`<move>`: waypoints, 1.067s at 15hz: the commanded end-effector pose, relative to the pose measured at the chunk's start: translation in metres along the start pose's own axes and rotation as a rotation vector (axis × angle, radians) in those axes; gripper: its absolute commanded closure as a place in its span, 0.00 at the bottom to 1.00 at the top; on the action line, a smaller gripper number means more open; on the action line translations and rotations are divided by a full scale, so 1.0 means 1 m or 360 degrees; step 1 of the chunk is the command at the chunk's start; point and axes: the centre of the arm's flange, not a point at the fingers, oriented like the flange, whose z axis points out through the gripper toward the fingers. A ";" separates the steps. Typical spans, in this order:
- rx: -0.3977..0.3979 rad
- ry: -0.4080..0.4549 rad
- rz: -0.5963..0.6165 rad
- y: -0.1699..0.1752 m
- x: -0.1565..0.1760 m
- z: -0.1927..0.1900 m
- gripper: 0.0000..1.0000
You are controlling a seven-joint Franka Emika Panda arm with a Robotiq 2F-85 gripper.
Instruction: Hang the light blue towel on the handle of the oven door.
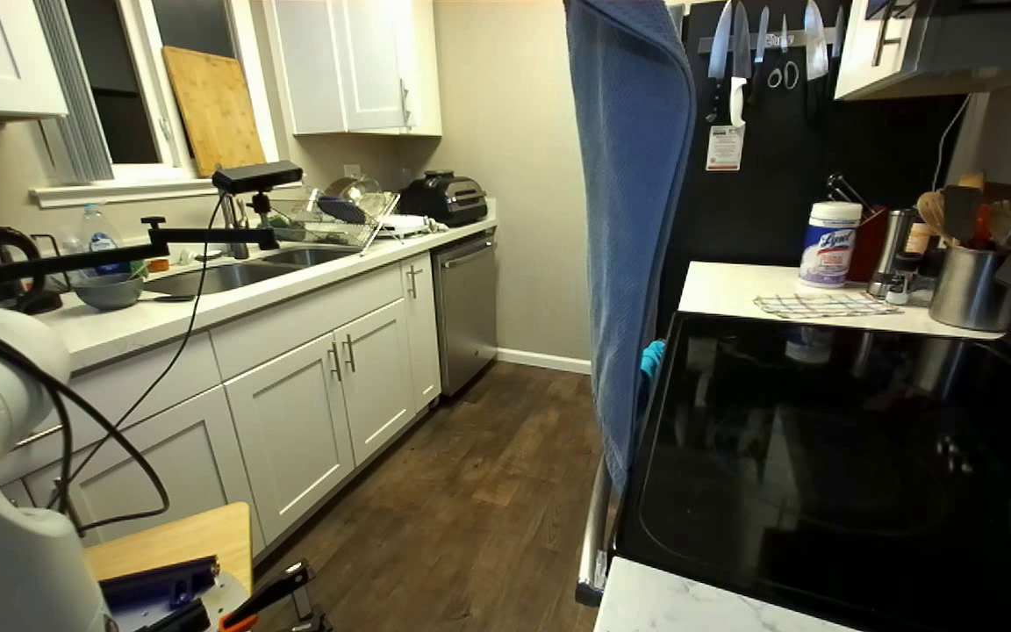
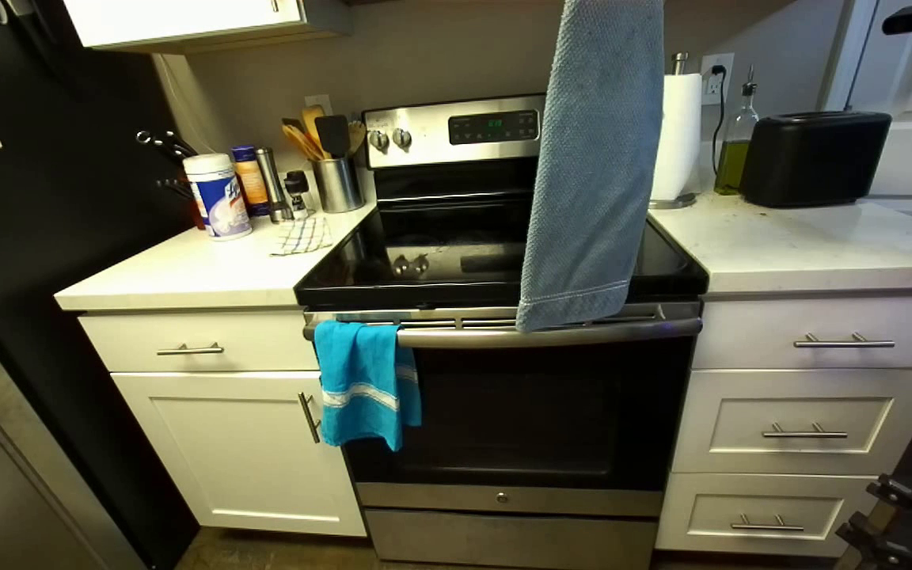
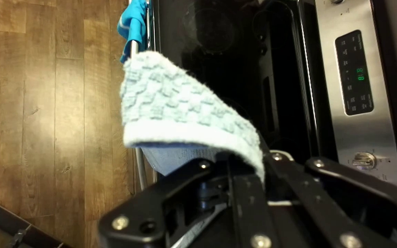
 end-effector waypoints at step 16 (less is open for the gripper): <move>-0.0032 -0.0061 0.0304 -0.042 0.024 0.044 0.97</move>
